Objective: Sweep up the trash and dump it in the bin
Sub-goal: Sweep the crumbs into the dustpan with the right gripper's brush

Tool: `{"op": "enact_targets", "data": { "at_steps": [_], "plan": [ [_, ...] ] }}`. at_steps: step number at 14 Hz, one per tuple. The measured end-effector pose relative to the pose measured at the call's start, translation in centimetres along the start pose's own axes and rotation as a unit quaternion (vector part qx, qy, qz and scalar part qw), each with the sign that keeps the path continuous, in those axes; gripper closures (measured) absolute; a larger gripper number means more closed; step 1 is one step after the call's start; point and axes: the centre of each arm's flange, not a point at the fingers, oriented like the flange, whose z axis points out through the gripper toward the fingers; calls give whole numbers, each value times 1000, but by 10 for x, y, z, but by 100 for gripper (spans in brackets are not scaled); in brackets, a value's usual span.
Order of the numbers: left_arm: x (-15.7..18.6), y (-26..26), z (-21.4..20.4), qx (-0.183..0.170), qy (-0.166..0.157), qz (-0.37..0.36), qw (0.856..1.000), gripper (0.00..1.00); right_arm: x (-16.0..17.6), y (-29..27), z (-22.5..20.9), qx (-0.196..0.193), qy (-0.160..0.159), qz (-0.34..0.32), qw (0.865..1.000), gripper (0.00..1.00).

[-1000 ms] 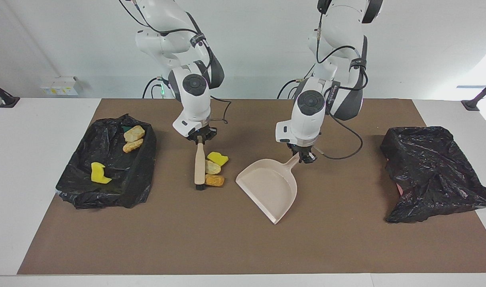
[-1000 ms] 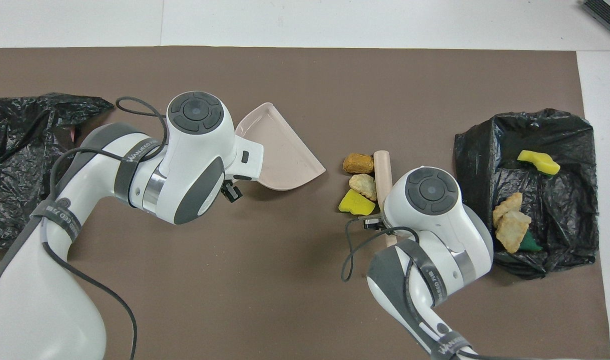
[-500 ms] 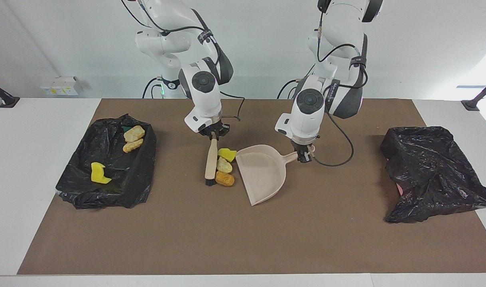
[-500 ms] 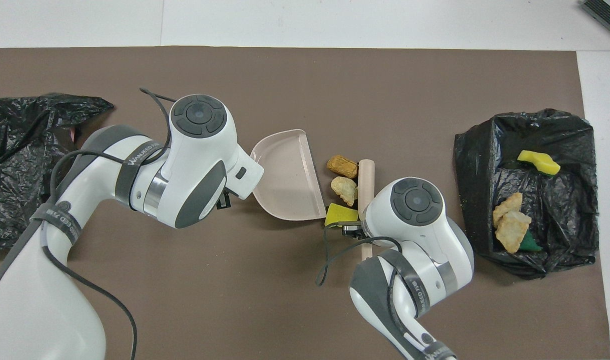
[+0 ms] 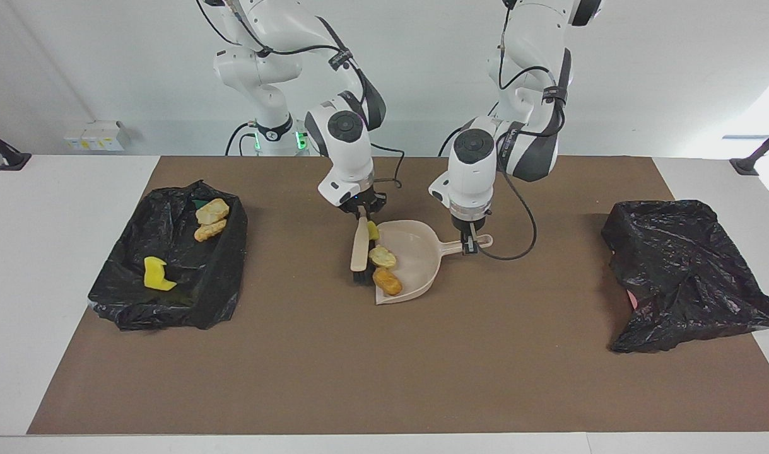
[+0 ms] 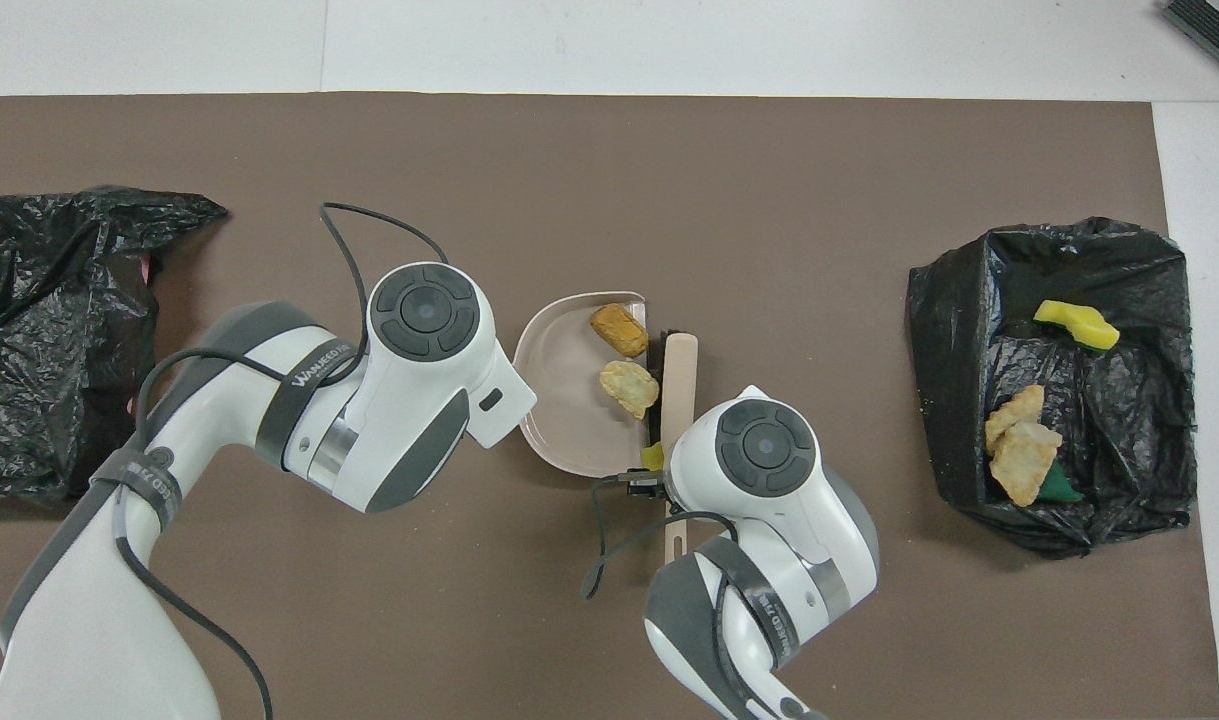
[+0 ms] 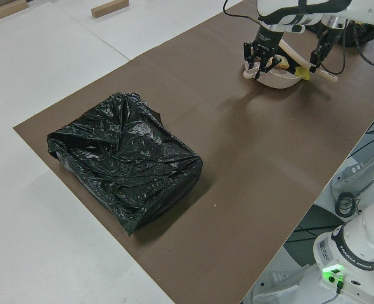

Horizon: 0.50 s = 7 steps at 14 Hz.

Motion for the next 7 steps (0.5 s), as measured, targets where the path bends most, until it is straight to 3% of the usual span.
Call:
{"op": "enact_targets", "data": {
  "at_steps": [4, 7],
  "plan": [
    [2, 12, 7, 23, 14, 5, 1000, 68, -13, -46, -25, 25, 7, -9, 1000, 74],
    [1, 12, 8, 24, 15, 12, 1000, 68, -6, -42, -65, 14, -7, -3, 1000, 74]
  ]
}}
